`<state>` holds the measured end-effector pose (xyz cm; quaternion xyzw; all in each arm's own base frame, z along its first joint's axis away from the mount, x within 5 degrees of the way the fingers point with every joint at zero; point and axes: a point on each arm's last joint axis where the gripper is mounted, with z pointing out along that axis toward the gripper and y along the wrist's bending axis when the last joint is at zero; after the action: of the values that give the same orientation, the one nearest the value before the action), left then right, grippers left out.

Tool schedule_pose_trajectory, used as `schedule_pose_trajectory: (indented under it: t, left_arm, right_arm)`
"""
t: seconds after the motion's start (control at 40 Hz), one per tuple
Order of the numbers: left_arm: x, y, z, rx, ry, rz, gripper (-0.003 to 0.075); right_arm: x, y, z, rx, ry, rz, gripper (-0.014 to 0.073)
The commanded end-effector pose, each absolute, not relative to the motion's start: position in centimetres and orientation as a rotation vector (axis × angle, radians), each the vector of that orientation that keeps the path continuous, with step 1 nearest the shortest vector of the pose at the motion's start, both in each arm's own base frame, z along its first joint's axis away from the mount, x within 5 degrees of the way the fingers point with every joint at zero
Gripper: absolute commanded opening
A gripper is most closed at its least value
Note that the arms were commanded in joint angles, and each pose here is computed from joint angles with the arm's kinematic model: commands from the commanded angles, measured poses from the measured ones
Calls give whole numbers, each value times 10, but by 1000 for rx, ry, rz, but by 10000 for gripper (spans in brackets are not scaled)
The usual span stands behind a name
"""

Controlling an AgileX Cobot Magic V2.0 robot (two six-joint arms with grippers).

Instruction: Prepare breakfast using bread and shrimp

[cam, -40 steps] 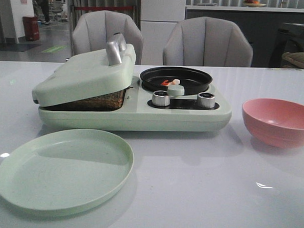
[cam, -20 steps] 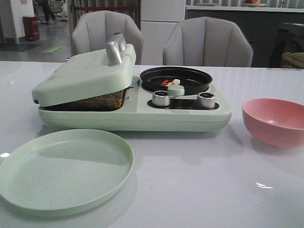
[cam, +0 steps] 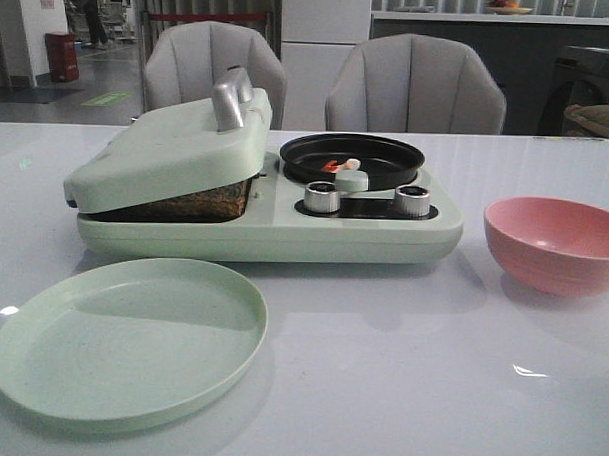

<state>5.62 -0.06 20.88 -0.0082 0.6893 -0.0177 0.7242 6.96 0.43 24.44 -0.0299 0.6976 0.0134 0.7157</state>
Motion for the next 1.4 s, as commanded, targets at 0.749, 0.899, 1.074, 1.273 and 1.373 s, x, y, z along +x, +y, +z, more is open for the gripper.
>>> schedule_pose_trajectory:
  t: [0.749, 0.899, 1.074, 1.273, 1.373]
  left_arm:
    - [54, -1, 214, -14, 1435, -57, 111]
    - [54, -1, 214, -14, 1435, -57, 111]
    - [54, -1, 214, -14, 1435, -57, 111]
    - [54, -1, 214, -14, 1435, -57, 111]
    - [54, -1, 214, -14, 1435, -57, 111]
  right_arm:
    - [53, 4, 215, -57, 1383, 44, 141]
    - [53, 4, 215, -57, 1383, 44, 141]
    - [53, 4, 215, -57, 1383, 44, 141]
    - [53, 4, 215, -57, 1383, 44, 141]
    - [53, 4, 215, -57, 1383, 44, 141]
